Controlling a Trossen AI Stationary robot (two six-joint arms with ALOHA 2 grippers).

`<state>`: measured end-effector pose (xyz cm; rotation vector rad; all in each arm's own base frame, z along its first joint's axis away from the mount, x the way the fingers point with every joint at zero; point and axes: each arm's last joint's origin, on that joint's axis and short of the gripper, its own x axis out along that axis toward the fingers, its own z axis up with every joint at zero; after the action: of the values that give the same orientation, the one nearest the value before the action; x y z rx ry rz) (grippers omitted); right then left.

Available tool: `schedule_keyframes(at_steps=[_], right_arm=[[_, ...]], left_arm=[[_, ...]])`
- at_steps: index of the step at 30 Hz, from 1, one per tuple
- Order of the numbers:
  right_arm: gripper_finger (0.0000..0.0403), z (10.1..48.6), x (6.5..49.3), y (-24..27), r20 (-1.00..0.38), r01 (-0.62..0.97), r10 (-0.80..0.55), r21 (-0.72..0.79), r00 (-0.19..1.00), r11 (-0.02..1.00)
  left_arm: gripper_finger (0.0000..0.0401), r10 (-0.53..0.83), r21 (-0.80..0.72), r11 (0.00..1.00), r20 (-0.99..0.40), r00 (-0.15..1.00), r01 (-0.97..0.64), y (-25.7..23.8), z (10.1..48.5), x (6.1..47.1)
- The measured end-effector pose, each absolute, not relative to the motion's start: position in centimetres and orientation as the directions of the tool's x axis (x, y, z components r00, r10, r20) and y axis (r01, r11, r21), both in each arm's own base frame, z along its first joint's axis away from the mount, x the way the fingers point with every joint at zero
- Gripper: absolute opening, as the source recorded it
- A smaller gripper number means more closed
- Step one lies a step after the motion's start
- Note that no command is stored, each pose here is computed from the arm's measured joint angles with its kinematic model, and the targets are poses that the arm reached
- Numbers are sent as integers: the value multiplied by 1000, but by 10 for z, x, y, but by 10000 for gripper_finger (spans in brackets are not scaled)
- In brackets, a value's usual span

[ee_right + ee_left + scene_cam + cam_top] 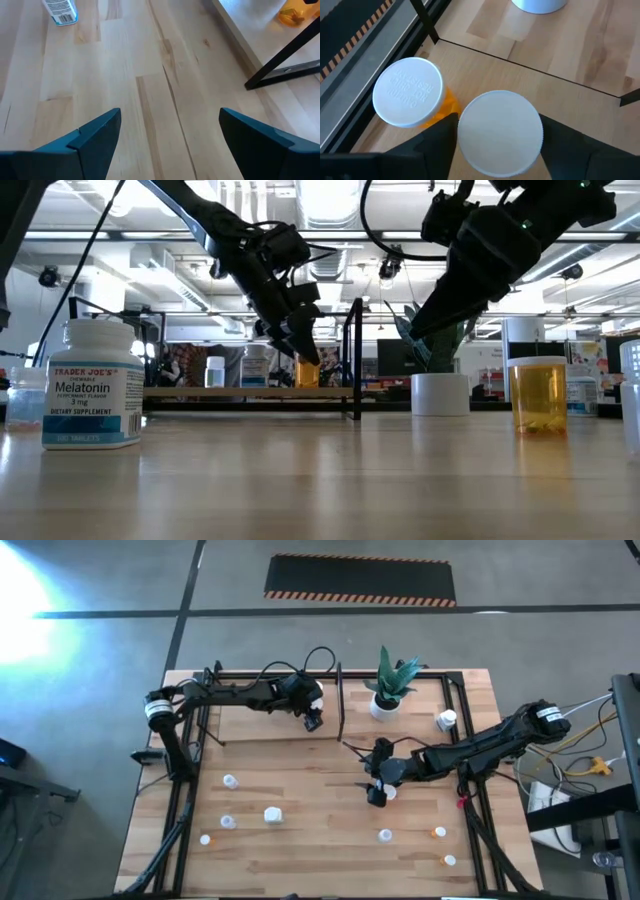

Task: Pick and place medicine bottles onto shelf by color
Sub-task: Put the orange medicine container on the shelf, then put the small orange medicine container on the shelf

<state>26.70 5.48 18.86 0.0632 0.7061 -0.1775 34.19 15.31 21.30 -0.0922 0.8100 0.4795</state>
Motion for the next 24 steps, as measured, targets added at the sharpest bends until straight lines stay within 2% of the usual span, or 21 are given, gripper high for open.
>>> schedule_keyframes(at_steps=[6, 12, 18, 24], right_arm=[[326, 189, 267, 55, -651, 190, -141, 5, 746, 982], [326, 184, 263, 54, -677, 203, -146, 4, 721, 979], [326, 180, 260, 51, -713, 240, -168, 0, 681, 971], [326, 181, 261, 51, -702, 223, -167, -12, 693, 975]], left_arm=[[292, 361, 87, 896, -714, 600, -435, 152, 220, 340], [302, 359, 79, 906, -665, 655, -416, 133, 268, 317], [301, 256, 62, 956, -656, 710, -287, 70, 309, 280], [301, 80, 13, 996, -628, 774, -92, -19, 326, 254]])
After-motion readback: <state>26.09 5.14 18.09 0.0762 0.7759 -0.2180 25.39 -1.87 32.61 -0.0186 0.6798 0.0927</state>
